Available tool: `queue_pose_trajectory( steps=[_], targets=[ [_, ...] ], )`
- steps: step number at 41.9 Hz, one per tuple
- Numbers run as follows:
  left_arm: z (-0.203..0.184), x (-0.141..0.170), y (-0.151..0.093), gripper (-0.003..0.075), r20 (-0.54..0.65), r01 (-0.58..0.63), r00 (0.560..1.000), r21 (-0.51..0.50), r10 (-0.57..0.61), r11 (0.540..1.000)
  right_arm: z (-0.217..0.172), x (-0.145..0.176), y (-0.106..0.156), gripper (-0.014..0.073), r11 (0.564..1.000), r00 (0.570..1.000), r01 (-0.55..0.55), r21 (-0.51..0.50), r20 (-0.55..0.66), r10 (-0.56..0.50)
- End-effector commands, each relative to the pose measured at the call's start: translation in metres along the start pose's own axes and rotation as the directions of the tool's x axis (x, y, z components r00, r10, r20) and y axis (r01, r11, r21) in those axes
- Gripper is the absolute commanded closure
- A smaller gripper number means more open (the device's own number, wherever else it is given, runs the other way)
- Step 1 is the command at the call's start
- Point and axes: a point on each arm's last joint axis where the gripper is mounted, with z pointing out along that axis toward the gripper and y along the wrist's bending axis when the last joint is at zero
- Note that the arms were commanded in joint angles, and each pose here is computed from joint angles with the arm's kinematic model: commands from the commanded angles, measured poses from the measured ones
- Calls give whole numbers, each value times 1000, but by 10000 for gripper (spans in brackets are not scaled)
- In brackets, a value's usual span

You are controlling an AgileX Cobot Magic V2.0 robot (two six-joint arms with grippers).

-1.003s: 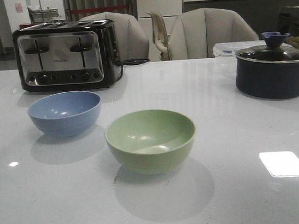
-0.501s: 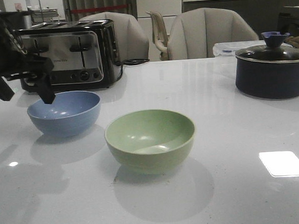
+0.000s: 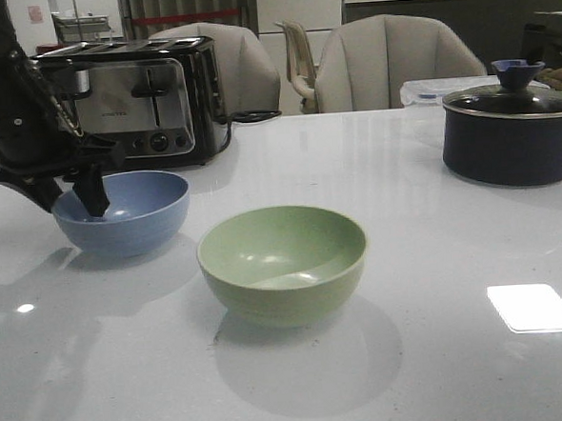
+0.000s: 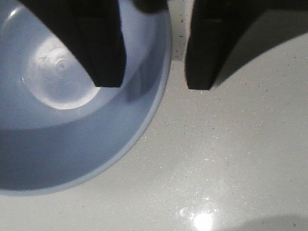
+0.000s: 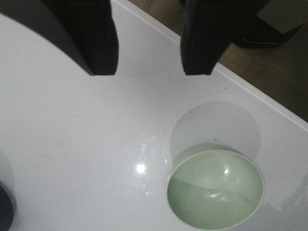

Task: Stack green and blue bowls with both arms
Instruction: 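Lower the left gripper onto the rim of the light blue bowl, then grip and lift the blue bowl above the green bowl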

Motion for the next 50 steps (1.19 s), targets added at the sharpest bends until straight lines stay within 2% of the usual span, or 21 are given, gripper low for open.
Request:
queue_pose_trajectory(
  steps=[1,7,16,21,26,30,36,50],
  targets=[
    [-29,-18,-1,500,108,0,994,-3,1,1000,-7,-12,-1,163,1000,996,14,12,92,-15],
    [-29,-16,-1,624,83,-1,997,0,1,1000,-7,-12,-1,163,1000,996,14,12,92,-15],
    [-64,-22,-3,619,83,-9,997,3,8,1000,-7,-12,-1,163,1000,996,14,12,92,-15],
    [-103,-26,-5,619,148,-7,989,12,5,1000,-7,-12,-1,163,1000,996,14,12,92,-15],
    [-147,-24,-13,619,206,-28,978,61,15,998,-7,-12,-1,163,1000,996,14,12,92,-15],
    [-176,-19,-23,619,233,-55,972,157,17,986,-7,-12,-1,163,1000,996,14,12,92,-15],
    [-197,-12,-42,619,240,-105,970,273,38,956,-7,-12,-1,163,1000,996,14,12,92,-15],
    [-178,-7,-110,619,219,-242,960,356,171,902,-7,-12,-1,163,1000,996,14,12,92,-15]
  ],
)
